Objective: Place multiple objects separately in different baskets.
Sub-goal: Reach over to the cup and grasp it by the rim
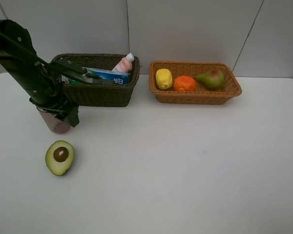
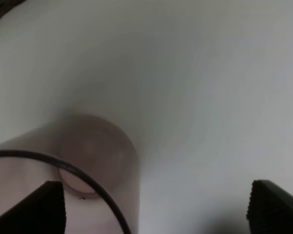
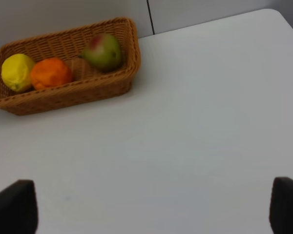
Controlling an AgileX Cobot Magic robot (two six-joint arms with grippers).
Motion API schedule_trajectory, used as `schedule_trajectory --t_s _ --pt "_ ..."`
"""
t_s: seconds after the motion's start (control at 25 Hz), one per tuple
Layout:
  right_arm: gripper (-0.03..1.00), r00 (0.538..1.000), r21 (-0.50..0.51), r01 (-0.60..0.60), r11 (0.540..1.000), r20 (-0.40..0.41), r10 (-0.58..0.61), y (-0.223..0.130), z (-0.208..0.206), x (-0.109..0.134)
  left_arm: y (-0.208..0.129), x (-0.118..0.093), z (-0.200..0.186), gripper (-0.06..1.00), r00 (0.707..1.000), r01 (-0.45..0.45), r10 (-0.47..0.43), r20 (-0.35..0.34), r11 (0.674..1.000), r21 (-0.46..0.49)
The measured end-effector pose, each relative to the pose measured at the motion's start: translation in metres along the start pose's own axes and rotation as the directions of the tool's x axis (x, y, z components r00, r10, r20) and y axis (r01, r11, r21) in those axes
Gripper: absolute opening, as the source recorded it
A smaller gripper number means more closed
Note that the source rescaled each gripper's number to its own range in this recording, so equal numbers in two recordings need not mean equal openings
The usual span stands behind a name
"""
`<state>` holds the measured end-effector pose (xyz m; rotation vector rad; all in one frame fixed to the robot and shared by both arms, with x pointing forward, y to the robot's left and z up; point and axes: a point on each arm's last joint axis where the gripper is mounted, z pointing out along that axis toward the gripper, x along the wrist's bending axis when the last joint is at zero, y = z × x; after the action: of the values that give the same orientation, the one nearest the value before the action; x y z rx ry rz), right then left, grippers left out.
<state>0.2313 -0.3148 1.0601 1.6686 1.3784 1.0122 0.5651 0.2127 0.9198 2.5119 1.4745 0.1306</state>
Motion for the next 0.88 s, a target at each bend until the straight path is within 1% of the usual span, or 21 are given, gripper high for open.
schedule_trajectory --t_s 0.32,0.4,0.44,0.52,0.76,0.8,0.88 --pt "1.00 1.000 0.000 -0.001 1.000 -0.001 0.001 0.000 0.000 0.000 0.000 0.000 0.004 0.98 1.000 0.001 -0.001 0.001 1.000 0.006" --pt "1.00 1.000 0.000 -0.001 1.000 -0.001 0.001 0.000 0.000 0.000 -0.001 0.001 0.007 0.95 1.000 0.002 -0.002 0.004 1.000 0.016" --pt "1.00 1.000 0.000 -0.001 1.000 -0.001 0.001 0.000 0.000 0.000 -0.001 0.001 0.009 0.91 1.000 0.003 -0.003 0.006 1.000 0.023" --pt "1.00 1.000 0.000 -0.001 1.000 -0.001 0.001 0.000 0.000 0.000 -0.002 0.001 0.012 0.76 1.000 0.003 -0.004 0.008 1.000 0.031" --pt "1.00 1.000 0.000 -0.001 1.000 -0.001 0.001 0.000 0.000 0.000 -0.002 0.001 0.013 0.06 1.000 0.003 -0.003 0.008 0.999 0.034" --pt "1.00 1.000 0.000 -0.001 1.000 -0.001 0.001 0.000 0.000 0.000 -0.002 0.001 0.013 0.00 1.000 0.003 -0.003 0.008 0.999 0.035" --pt "1.00 1.000 0.000 -0.001 1.000 -0.001 0.001 0.000 0.000 0.000 -0.002 0.001 0.013 0.00 1.000 0.003 -0.003 0.008 0.999 0.035"
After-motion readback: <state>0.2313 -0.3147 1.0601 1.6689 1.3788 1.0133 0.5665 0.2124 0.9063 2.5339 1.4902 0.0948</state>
